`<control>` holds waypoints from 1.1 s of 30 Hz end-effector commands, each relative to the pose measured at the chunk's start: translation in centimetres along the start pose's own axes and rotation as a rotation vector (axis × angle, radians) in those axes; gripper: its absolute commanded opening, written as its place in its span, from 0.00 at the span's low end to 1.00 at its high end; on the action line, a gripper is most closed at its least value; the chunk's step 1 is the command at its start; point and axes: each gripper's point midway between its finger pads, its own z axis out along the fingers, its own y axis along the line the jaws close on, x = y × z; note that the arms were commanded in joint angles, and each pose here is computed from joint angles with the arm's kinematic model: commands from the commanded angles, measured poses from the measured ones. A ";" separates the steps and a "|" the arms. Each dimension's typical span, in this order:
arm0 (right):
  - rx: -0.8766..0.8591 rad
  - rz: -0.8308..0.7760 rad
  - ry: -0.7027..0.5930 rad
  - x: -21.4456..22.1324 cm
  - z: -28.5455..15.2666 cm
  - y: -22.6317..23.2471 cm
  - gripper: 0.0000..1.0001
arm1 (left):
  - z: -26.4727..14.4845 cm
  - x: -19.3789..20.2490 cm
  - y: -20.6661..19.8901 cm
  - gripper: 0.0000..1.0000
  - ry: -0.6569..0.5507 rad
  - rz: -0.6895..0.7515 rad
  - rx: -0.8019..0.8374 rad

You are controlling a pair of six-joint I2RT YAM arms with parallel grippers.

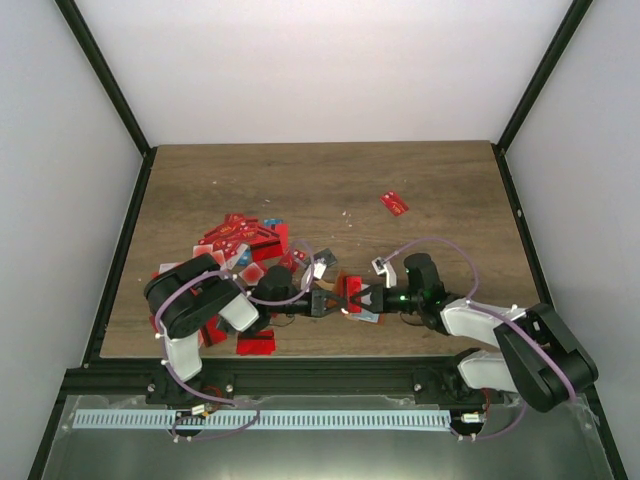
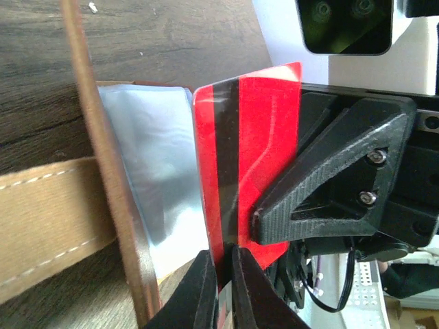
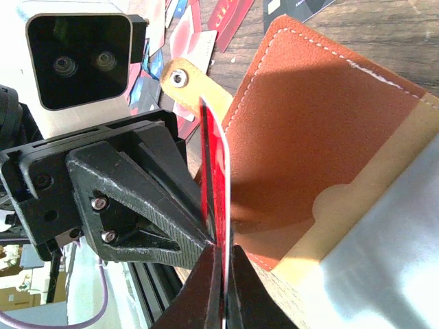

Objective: Put the credit cards into the card holder

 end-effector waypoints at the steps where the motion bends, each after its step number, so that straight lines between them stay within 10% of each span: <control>1: -0.156 -0.080 0.049 0.2 0.2 3.6 0.01 | 0.6 -1.4 -4.5 0.04 -0.032 0.110 0.158; 6: -0.092 -0.082 0.036 -0.1 0.0 2.9 0.07 | 0.6 -1.6 -3.9 0.04 -0.040 0.091 0.138; 17: 0.303 -0.032 -0.058 -2.2 -2.6 -1.1 0.69 | 0.4 -1.4 -1.5 0.04 -0.051 0.050 0.056; 33: 0.339 0.197 -0.091 1.1 -3.8 -3.2 0.82 | 0.0 -0.6 1.1 0.04 -0.049 0.054 -0.061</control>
